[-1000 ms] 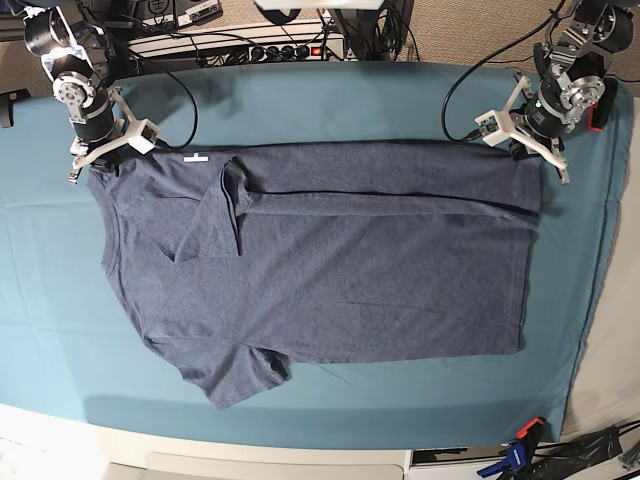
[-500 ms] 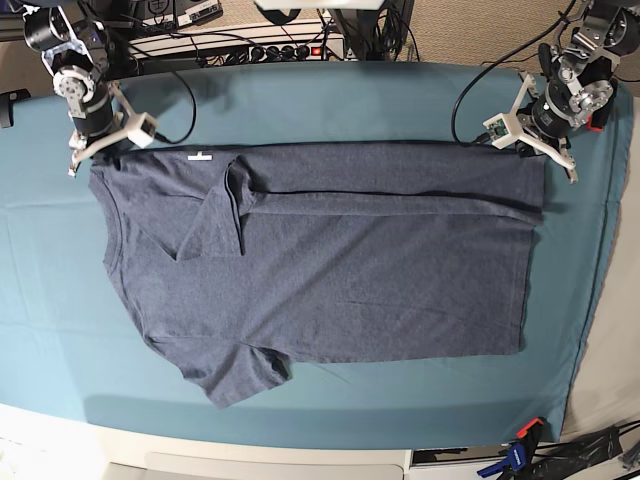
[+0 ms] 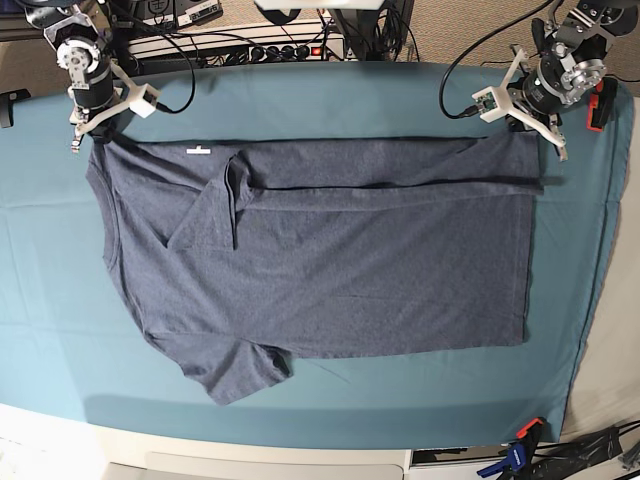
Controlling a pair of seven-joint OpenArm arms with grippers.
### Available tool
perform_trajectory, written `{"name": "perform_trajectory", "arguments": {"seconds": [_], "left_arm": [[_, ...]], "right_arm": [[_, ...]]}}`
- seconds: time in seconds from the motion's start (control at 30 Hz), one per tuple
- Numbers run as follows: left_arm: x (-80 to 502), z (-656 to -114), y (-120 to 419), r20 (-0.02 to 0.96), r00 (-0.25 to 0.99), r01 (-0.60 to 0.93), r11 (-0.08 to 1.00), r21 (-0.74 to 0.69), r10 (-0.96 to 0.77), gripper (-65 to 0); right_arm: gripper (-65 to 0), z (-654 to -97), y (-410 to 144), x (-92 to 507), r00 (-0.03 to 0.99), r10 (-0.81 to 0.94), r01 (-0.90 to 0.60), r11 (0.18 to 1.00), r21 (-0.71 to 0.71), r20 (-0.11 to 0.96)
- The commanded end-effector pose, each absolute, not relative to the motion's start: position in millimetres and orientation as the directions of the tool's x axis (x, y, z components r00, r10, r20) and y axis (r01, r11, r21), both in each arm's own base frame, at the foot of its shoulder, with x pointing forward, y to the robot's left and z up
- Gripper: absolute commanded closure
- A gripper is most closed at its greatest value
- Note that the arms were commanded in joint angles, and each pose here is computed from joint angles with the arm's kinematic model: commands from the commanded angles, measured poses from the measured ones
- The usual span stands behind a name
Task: Fold the T-shirt properly
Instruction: 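Pull the folded shirt toward the robot with both grippers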
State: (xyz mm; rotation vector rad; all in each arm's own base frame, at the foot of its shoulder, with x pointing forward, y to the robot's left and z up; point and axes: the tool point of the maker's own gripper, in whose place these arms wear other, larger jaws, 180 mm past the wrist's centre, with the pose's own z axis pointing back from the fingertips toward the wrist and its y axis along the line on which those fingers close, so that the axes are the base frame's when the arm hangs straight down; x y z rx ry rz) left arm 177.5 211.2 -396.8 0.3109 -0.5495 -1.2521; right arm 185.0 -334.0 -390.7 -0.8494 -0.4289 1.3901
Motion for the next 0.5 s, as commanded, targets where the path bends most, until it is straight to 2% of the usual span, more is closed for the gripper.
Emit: {"name": "perform_trajectory", "arguments": {"seconds": [0.0, 0.3, 0.47], "left_arm": [[181, -391, 215, 0.208, 0.201, 0.802, 0.282, 0.526, -0.957, 0.0], [177, -393, 218, 0.193, 0.210, 0.807, 0.281, 0.520, -0.958, 0.0], [163, -394, 213, 0.189, 0.202, 0.822, 0.271, 0.500, -0.961, 0.0]], "right_arm": [[0.0, -386, -340, 186, 0.165, 0.958, -0.679, -0.060, -0.732, -0.232], [0.0, -372, -359, 187, 0.140, 0.936, -0.669, -0.151, -0.727, -0.323], [0.0, -373, -360, 182, 0.133, 0.934, -0.675, -0.159, -0.721, -0.330]]}}
